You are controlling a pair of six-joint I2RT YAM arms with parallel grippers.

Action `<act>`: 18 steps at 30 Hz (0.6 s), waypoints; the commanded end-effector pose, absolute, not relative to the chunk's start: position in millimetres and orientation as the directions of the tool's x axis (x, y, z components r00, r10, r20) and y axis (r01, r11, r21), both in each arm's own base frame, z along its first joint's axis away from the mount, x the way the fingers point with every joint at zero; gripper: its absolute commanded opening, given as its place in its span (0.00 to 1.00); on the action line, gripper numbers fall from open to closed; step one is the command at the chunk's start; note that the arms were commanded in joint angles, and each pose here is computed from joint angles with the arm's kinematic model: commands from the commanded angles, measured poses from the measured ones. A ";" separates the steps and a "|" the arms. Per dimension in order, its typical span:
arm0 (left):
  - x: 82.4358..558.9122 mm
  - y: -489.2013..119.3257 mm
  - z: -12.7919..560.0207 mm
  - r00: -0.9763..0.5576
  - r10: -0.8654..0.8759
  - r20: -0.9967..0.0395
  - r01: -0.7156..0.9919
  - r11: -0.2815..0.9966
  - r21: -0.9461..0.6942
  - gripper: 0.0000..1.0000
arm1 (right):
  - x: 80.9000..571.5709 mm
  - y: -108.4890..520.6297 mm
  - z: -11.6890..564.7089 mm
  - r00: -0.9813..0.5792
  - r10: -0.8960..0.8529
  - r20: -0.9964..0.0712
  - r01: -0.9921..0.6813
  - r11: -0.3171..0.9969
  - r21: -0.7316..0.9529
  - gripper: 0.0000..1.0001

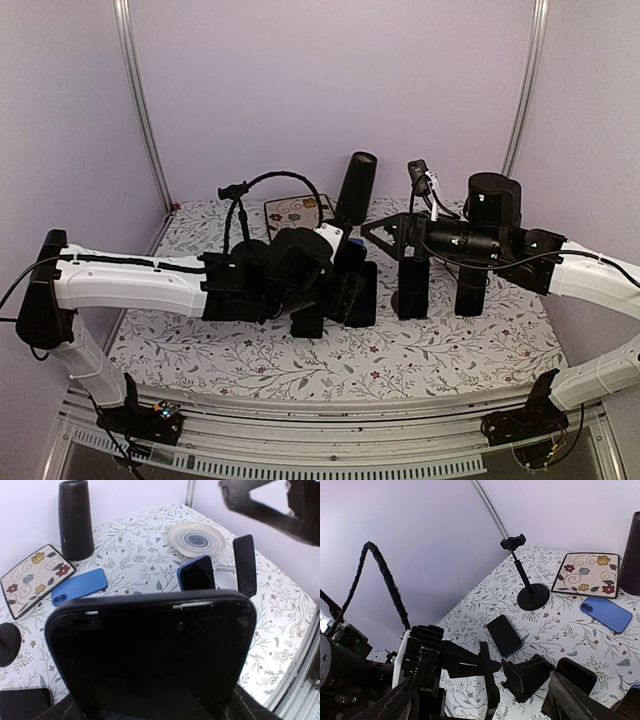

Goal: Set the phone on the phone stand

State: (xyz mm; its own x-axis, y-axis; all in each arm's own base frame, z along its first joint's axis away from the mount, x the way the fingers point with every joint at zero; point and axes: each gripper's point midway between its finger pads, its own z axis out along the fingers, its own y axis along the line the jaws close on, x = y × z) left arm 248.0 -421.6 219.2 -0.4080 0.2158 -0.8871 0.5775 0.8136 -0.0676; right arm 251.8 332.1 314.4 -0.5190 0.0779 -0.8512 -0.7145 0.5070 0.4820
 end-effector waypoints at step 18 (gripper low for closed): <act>294.9 -350.8 217.7 -0.373 -0.072 -0.925 0.342 0.916 -0.209 0.22 | 247.6 298.8 324.7 -0.478 0.160 -0.864 -0.665 0.577 0.475 0.99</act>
State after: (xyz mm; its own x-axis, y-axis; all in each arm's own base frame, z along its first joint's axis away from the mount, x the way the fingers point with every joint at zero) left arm 281.1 -353.8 195.8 -0.4439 0.0476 -0.8948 0.4012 0.9034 -0.1510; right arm 249.0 306.3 329.1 -0.4755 0.1548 -0.8660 -0.6831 0.5553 0.4743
